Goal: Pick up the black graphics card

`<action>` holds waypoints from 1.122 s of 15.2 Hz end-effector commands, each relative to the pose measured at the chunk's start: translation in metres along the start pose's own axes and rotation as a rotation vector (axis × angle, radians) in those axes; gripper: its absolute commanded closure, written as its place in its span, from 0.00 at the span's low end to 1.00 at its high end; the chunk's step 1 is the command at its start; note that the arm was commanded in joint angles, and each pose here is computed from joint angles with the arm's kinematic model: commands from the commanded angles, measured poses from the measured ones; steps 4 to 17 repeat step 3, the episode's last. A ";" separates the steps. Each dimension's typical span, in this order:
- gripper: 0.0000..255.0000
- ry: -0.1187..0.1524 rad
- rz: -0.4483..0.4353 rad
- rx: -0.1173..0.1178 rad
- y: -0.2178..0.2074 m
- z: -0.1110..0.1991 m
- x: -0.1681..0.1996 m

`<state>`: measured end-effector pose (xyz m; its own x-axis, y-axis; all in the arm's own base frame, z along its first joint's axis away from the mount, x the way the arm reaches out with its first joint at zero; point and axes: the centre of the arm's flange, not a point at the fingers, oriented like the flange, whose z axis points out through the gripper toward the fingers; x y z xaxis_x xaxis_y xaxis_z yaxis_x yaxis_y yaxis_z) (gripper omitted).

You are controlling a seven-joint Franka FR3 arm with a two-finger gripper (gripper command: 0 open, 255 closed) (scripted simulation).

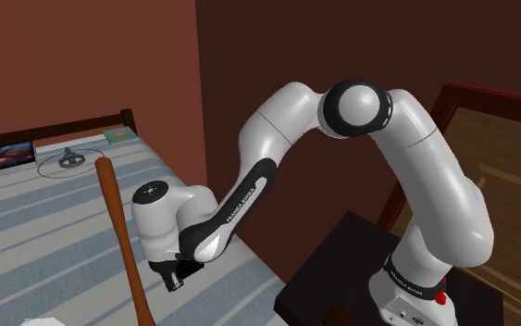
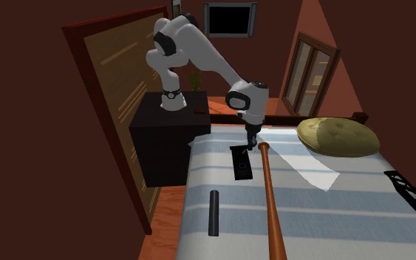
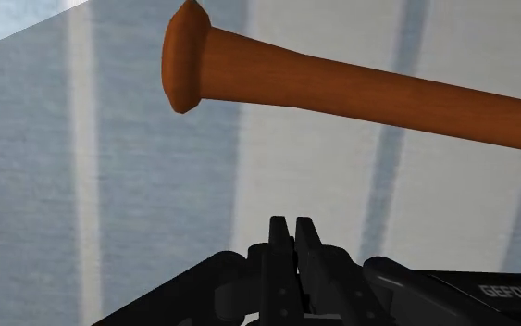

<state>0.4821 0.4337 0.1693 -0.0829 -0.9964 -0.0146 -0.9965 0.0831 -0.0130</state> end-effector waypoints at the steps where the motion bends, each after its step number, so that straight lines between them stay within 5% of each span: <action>1: 1.00 0.000 0.000 0.000 -0.001 -0.010 0.001; 17: 1.00 0.000 0.000 0.000 -0.001 -0.011 0.001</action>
